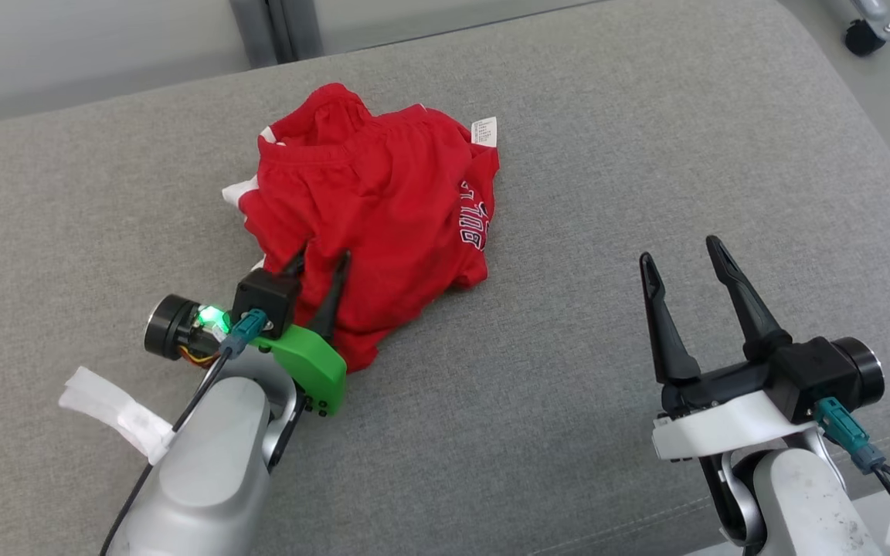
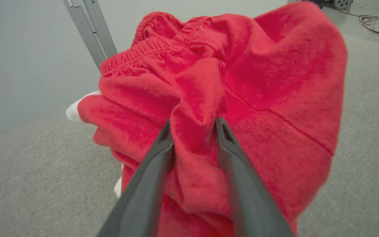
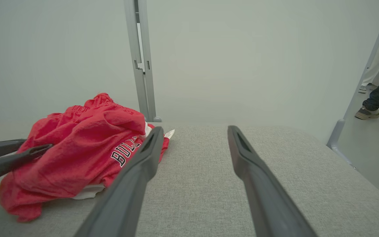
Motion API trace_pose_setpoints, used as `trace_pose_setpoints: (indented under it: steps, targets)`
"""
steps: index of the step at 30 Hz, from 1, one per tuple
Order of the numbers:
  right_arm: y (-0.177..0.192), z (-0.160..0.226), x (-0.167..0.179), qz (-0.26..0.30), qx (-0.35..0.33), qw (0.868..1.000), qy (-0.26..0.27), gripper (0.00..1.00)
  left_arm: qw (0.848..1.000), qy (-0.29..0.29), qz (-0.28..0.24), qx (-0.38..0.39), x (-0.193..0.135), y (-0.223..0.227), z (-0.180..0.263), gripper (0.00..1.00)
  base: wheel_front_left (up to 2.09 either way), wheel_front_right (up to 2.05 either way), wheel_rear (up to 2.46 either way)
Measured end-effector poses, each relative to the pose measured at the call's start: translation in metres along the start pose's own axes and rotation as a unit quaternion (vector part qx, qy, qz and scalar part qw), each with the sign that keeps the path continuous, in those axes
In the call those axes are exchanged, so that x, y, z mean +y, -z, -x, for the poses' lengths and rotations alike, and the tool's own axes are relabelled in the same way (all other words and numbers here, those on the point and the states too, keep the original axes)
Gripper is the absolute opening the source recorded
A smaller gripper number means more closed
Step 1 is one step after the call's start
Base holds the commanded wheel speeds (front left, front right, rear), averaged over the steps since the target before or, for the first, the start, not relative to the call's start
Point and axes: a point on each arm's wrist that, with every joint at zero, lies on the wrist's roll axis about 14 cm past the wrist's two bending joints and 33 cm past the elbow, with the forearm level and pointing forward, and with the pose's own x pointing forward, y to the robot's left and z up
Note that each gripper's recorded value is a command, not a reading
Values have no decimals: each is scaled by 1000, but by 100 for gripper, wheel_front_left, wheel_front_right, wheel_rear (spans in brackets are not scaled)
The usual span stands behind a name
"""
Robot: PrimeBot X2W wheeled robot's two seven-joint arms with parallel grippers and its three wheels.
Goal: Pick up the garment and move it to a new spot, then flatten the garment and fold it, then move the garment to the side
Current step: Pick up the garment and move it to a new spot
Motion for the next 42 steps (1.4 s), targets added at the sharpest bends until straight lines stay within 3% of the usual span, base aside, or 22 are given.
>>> trace_pose_setpoints:
  steps: [6, 10, 14, 18, 23, 29, 35, 42]
  targets:
    - [5, -5, -5, 1, 5, 1000, 6, 100, 998, 23, 37, -44, -11, -25, -18, 0, 0, 0, 0]
    - [5, -6, -7, 0, 4, 1000, 9, 100, 987, 51, 70, -138, -24, -92, -25, 0, 0, 0, 0]
    - [3, -6, -4, -7, 1, 1000, 6, 100, 973, 88, 72, -203, -29, -155, -26, 0, 0, 0, 0]
    - [1, -6, -3, -13, -2, 1000, 5, 100, 955, 98, 52, -274, -11, -232, -20, 0, 0, 0, 0]
    - [1, -6, -3, -16, -3, 1000, 6, 100, 937, 76, 33, -339, 22, -299, 0, 0, 0, 0, 0]
    - [2, -10, -3, -14, -4, 1000, 4, 100, 924, -39, -7, -380, 100, -322, 46, 0, 0, 0, 0]
    - [8, -18, 9, -8, 0, 1000, -14, 100, 916, -163, -15, -366, 171, -270, 108, 0, 0, 0, 0]
    - [18, -38, 43, -14, 1, 998, -64, 100, 895, -315, -10, -316, 250, -216, 188, 0, 0, 0, 0]
